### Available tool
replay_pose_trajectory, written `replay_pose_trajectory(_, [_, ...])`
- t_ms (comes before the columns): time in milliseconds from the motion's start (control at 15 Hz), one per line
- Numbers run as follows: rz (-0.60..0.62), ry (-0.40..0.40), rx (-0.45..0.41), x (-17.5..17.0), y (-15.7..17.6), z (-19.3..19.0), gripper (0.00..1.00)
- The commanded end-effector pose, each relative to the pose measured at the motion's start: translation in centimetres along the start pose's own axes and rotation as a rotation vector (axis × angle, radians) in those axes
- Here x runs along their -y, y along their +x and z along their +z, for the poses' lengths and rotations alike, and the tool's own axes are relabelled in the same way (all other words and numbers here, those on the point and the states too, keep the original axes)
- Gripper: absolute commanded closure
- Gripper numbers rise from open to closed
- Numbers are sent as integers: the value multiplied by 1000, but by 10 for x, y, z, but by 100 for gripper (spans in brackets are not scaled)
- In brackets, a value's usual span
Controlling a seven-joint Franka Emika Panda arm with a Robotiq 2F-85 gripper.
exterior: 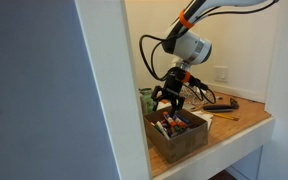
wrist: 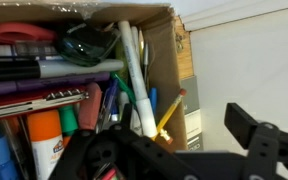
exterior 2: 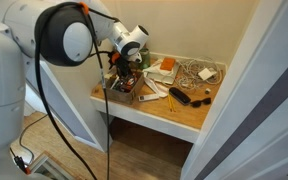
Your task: Remove two yellow pencils from the box and place them on the shelf.
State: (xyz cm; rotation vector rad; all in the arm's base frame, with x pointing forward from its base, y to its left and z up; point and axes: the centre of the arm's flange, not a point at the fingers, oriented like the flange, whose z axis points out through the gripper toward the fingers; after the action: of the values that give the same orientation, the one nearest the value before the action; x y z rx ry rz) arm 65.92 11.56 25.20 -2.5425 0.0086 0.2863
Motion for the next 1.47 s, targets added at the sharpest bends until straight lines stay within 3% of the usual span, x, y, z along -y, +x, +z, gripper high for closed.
replay_pose_trajectory(0, [1, 20, 14, 13, 19, 12, 30])
replay_pose_trajectory(200, [6, 11, 31, 19, 24, 23, 40])
replay_pose_trajectory(267, [10, 7, 37, 19, 25, 27, 35])
replay_pose_trajectory(400, [20, 5, 47, 20, 28, 34, 44])
replay_pose_trajectory(467, [25, -1, 55, 20, 29, 38, 42])
replay_pose_trajectory(867, [62, -1, 86, 18, 33, 50, 61])
replay_pose_trajectory(1000, [80, -3, 102, 17, 33, 53, 63])
replay_pose_trajectory(1133, [99, 1, 109, 16, 34, 53, 73])
replay_pose_trajectory(1267, [109, 3, 115, 15, 34, 53, 95])
replay_pose_trajectory(1400, [127, 5, 123, 14, 33, 52, 100])
